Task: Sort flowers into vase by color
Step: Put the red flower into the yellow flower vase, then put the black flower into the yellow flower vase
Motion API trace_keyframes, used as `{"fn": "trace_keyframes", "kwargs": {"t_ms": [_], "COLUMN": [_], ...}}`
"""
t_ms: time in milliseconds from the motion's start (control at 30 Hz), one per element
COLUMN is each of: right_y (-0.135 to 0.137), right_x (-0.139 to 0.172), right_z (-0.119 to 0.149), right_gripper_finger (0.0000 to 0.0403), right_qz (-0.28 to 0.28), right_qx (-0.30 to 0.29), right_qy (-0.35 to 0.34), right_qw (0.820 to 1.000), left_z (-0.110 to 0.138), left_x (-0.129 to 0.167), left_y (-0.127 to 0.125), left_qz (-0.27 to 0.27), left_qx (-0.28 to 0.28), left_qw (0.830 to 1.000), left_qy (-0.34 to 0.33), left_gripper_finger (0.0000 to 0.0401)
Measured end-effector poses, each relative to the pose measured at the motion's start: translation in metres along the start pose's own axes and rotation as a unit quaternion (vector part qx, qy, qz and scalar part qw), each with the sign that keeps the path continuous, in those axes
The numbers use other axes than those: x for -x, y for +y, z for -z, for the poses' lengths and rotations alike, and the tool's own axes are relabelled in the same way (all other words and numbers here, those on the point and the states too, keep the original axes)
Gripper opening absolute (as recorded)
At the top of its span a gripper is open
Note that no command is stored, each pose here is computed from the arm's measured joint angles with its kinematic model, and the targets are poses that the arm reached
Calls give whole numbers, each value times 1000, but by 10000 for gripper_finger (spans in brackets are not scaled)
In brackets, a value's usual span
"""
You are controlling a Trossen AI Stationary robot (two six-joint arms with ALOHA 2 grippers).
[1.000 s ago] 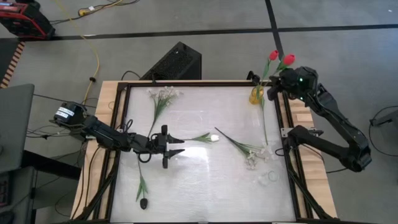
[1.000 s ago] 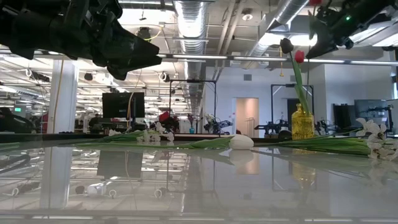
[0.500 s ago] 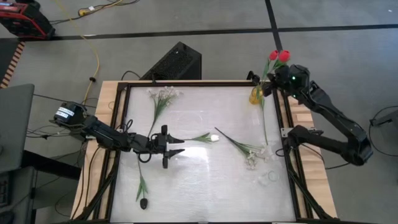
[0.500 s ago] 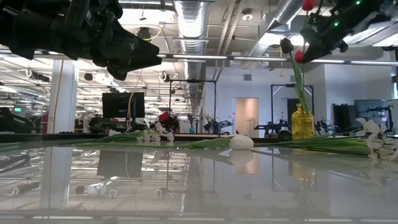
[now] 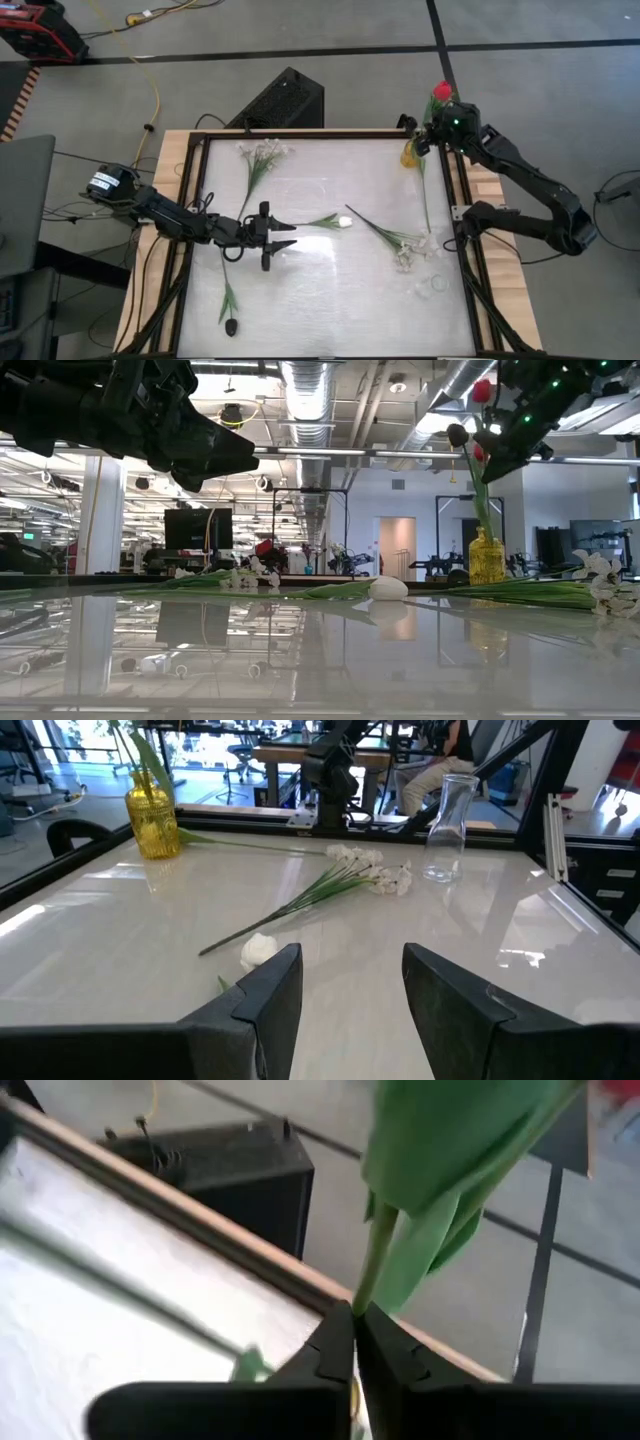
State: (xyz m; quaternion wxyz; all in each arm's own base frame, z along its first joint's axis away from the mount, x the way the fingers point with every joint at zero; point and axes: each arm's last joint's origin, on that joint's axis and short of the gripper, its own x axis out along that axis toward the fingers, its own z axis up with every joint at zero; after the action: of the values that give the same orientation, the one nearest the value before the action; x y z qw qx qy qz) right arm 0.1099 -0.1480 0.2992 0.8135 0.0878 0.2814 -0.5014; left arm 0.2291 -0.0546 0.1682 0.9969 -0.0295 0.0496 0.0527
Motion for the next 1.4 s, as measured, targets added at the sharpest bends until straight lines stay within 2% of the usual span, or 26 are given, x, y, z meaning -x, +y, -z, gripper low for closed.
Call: {"fn": "trace_keyframes", "kwargs": {"t_ms": [367, 767, 867, 933, 1033, 1100, 1167, 1300, 1400], "right_y": [0, -6, -3, 2, 15, 27, 39, 65, 86], "right_x": [2, 39, 53, 63, 74, 80, 85, 95, 106], "right_z": [8, -9, -14, -17, -18, -17, -15, -7, -2], "right_gripper_finger": [107, 120, 120, 120, 120, 120, 120, 120, 120], "right_qz": [-2, -11, -43, -95, -216, -306, -371, -436, -480], "right_qx": [15, 34, 46, 53, 63, 73, 80, 110, 151], "right_qy": [73, 135, 150, 155, 164, 167, 175, 193, 197], "right_qw": [997, 990, 987, 982, 960, 934, 908, 872, 841], "left_z": [1, 2, 2, 3, 3, 3, 4, 11, 16], "left_x": [0, 0, 0, 0, 0, 0, 0, 2, 6], "left_y": [0, 0, 0, 0, 0, 0, 0, -6, -15], "left_qz": [-1, -1, -1, -1, -1, -1, 6, 57, 119], "left_qx": [-5, -5, -6, -7, -4, 15, 37, 92, 164], "left_qw": [1000, 1000, 1000, 1000, 1000, 1000, 999, 992, 973], "left_qy": [7, 7, 10, 12, 14, 14, 20, 64, 110], "left_gripper_finger": [162, 162, 162, 162, 162, 162, 162, 162, 162]}}
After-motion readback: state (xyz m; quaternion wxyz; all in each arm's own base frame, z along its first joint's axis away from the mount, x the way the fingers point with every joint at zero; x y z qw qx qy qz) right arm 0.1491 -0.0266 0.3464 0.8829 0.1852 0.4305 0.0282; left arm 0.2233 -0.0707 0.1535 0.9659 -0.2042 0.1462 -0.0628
